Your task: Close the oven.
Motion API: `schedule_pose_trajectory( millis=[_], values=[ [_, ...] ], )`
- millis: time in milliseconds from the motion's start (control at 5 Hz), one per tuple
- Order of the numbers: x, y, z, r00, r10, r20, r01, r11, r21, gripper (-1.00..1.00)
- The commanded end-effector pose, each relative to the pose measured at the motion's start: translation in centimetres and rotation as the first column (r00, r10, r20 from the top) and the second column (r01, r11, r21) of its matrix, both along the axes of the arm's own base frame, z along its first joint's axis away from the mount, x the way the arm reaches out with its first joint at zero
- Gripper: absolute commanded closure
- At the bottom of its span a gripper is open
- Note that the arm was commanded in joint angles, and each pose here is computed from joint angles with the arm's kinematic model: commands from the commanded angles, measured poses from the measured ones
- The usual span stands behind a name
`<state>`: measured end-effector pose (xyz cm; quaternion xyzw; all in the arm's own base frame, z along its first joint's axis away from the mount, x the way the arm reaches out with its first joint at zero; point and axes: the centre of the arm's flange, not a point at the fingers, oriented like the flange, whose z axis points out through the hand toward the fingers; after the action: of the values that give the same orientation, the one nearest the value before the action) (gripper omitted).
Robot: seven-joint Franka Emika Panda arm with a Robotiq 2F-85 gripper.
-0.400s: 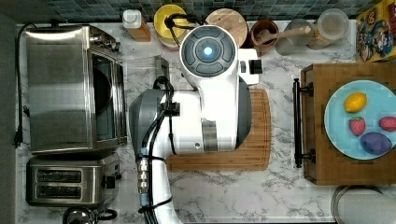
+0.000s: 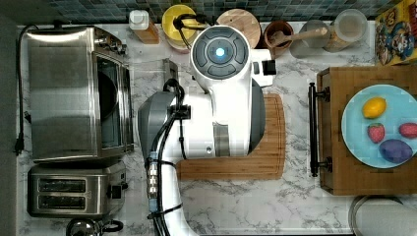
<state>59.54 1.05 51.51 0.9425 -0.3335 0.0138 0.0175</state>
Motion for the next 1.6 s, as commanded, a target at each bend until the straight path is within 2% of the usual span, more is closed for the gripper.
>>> schedule_pose_trajectory(
  millis=[200,400,600,800,1000,1200,1400,1600],
  values=[
    [-0.8,-5.3,-8.1,0.911,0.410,0.045,-0.409,0.884,0.224,1.00],
    [-1.8,-6.0,-10.4,0.857,0.488,0.168,-0.516,0.812,0.273,1.00],
    [-2.7,-6.3,-12.2,0.812,0.507,0.288,-0.583,0.730,0.358,1.00],
    [-3.1,-3.9,-15.3,0.769,0.544,0.336,-0.639,0.636,0.432,1.00],
    [-2.4,-1.3,-18.4,0.725,0.600,0.337,-0.684,0.573,0.451,1.00],
    [-1.5,-1.0,-21.3,0.724,0.584,0.368,-0.688,0.572,0.446,1.00],
    [-0.7,-1.5,-22.3,0.723,0.530,0.443,-0.689,0.602,0.404,1.00],
    [0.6,-1.6,-23.0,0.730,0.511,0.454,-0.680,0.606,0.412,1.00]
  ],
)
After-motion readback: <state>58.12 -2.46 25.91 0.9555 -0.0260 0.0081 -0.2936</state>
